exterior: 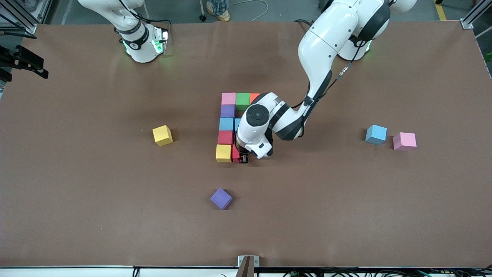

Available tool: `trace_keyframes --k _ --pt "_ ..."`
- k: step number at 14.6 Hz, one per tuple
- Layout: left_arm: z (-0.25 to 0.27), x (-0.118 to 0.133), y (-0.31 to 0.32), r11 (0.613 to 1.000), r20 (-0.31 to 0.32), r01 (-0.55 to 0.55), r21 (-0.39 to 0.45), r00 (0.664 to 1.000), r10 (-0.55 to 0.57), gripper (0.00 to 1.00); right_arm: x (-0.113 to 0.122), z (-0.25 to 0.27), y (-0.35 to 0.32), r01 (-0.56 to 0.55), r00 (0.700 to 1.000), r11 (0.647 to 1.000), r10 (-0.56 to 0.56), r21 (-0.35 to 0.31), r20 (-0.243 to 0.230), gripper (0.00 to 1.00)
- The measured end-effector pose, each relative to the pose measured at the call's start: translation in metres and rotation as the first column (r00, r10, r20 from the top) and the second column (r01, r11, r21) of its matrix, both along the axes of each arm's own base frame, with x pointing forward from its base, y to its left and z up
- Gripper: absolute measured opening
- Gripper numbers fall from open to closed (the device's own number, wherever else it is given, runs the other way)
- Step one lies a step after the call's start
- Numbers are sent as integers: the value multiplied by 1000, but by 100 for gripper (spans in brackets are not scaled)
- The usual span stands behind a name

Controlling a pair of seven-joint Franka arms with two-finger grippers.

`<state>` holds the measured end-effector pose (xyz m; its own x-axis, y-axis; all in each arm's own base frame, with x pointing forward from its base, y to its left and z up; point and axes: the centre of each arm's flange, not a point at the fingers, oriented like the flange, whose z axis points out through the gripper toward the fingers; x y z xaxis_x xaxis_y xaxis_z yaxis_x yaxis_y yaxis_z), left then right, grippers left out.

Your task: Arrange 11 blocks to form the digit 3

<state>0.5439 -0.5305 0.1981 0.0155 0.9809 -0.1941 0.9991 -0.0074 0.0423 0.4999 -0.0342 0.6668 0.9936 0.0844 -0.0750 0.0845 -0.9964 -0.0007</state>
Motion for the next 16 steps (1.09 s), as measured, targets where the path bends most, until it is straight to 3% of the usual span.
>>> trace_keyframes --k 8,10,12,14,16 --pt "-1 0 0 999 5 33 3 999 -33 59 0 0 6 -13 1000 1000 13 -1 -1 100" --pt "-1 0 0 999 6 37 3 999 -37 63 0 0 8 -16 1000 1000 16 -1 -2 100" --pt "-1 0 0 999 6 37 4 999 -37 76 0 0 8 -16 1000 1000 16 -1 -3 100" --pt "1 3 2 999 11 34 2 999 -34 95 0 0 8 -16 1000 1000 16 -1 -3 100" --pt "9 6 1 999 23 40 -5 999 -40 100 0 -1 8 -16 1000 1000 16 -1 -4 100"
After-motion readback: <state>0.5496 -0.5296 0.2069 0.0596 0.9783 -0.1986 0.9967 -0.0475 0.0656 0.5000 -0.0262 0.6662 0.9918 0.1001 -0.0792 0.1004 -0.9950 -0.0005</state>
